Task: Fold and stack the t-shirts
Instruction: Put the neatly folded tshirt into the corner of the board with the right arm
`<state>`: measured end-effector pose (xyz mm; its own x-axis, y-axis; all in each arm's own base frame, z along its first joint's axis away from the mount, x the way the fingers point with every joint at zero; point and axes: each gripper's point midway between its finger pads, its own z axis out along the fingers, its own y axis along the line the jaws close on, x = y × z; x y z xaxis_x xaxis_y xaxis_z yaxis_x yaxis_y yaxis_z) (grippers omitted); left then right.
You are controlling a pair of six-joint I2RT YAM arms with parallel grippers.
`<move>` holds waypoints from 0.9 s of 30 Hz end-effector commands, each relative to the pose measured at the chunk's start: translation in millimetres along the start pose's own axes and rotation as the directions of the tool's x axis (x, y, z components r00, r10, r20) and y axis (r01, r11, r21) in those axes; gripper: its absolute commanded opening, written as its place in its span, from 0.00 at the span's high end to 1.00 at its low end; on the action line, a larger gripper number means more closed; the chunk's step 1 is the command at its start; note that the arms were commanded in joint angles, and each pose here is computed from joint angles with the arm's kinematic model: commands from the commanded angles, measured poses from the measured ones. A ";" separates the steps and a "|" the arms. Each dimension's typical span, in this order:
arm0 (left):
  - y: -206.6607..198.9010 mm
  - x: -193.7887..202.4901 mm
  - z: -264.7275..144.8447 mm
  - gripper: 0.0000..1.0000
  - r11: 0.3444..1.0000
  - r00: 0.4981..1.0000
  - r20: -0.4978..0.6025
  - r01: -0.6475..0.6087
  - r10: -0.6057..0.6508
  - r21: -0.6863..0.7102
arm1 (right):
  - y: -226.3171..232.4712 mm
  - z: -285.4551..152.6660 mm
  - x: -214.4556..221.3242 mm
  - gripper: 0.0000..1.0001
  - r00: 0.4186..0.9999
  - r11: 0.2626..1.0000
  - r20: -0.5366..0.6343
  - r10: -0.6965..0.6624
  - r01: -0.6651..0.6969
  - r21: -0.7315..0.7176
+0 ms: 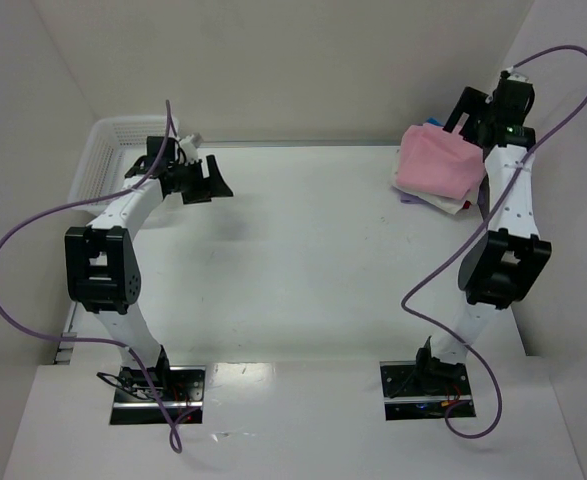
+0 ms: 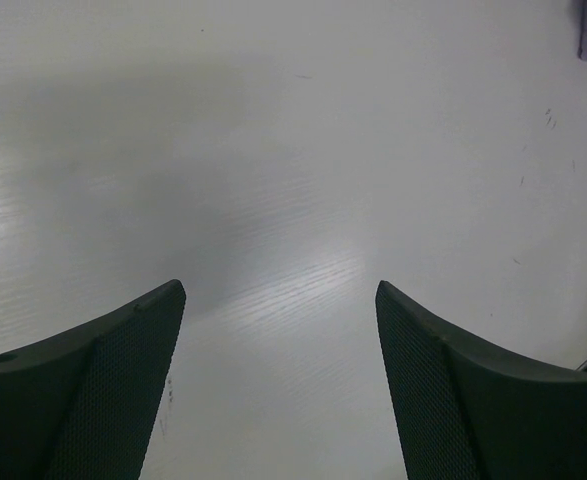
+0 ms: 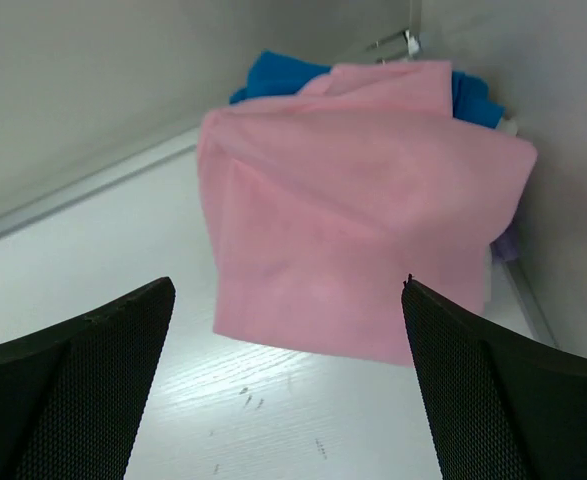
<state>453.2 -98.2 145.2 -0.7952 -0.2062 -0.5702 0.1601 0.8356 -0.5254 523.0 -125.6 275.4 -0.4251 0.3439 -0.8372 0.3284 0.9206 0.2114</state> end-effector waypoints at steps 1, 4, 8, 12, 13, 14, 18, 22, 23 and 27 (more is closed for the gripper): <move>-29.5 -29.0 -18.7 0.15 0.995 0.994 0.074 -0.087 0.084 0.047 | 16.6 -56.4 -54.7 0.00 0.980 0.999 0.194 0.045 -0.040 -0.028; -36.9 -39.7 -25.4 0.15 0.992 0.989 0.087 -0.120 0.117 0.030 | 7.7 -67.1 -39.2 0.00 0.989 0.999 0.145 0.040 -0.043 0.017; -51.6 -52.7 -36.2 0.15 0.981 0.975 0.108 -0.195 0.194 -0.002 | -6.1 -99.0 -30.1 0.00 0.971 0.992 0.214 0.105 -0.118 0.048; -67.4 -62.6 -57.5 0.15 0.973 0.962 0.149 -0.229 0.229 -0.018 | -21.6 -134.8 -20.8 0.00 0.961 0.985 0.247 0.122 -0.148 0.088; -70.6 -63.8 -61.7 0.15 0.972 0.959 0.159 -0.235 0.234 -0.017 | -24.3 -141.2 -14.9 0.00 0.963 0.984 0.241 0.120 -0.148 0.101; -75.5 -60.2 -63.0 0.15 0.970 0.958 0.157 -0.242 0.240 -0.010 | -26.4 -143.3 -8.1 0.00 0.969 0.985 0.222 0.105 -0.133 0.112; -87.9 -49.1 -76.1 0.15 0.965 0.952 0.167 -0.261 0.258 -0.005 | -35.8 -142.6 10.1 0.00 0.976 0.983 0.198 0.093 -0.122 0.136; -88.5 -34.2 -84.0 0.15 0.964 0.952 0.158 -0.267 0.263 0.002 | -18.7 -118.3 11.8 0.00 0.986 0.994 0.142 0.089 -0.096 0.044; -86.6 -27.8 -83.6 0.15 0.965 0.955 0.147 -0.262 0.259 0.003 | -13.1 -110.6 13.2 0.00 0.989 0.996 0.121 0.090 -0.092 0.013; -96.8 -18.0 -96.6 0.14 0.965 0.953 0.166 -0.262 0.255 0.022 | -6.1 -66.2 6.6 0.00 0.986 0.992 0.115 0.123 -0.120 -0.034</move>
<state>407.4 -124.0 257.7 -0.6455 -0.0790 -0.7597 0.3449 0.8573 -0.3822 429.1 -115.4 293.6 -0.3233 0.4309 -0.8425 0.4101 0.8662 0.2856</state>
